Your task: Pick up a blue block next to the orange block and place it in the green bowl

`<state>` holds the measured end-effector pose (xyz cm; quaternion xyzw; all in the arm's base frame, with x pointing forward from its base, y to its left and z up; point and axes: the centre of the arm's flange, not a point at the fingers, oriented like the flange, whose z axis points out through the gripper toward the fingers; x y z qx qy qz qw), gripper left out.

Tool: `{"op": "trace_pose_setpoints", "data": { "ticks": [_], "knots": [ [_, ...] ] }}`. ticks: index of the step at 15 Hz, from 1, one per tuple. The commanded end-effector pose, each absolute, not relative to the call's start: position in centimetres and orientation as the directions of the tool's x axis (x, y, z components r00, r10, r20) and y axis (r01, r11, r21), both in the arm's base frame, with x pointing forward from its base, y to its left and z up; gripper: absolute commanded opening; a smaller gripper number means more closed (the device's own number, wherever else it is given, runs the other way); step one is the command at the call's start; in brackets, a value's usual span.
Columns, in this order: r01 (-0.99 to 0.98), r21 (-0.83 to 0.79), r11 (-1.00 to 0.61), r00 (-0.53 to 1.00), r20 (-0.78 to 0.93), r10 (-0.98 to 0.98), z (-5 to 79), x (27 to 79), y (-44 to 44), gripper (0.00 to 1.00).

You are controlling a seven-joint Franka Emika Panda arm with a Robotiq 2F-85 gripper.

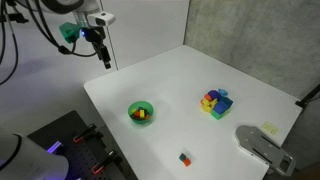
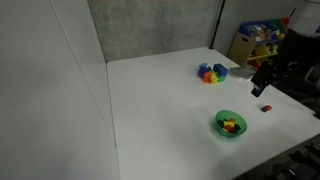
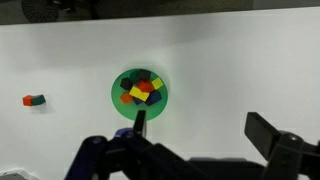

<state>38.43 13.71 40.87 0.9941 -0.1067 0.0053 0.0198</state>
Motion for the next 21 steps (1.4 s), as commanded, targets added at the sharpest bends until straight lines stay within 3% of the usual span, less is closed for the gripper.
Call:
{"op": "trace_pose_setpoints", "data": {
  "ticks": [1,9,21],
  "knots": [
    [-0.212,0.038,-0.976,0.977,0.015,-0.212,40.9,38.4,13.7,1.0],
    [-0.212,0.031,-0.977,0.977,0.01,-0.212,41.4,39.5,13.3,1.0],
    [-0.268,-0.011,-0.963,0.963,-0.02,-0.268,41.6,48.5,4.7,1.0]
  ]
}}
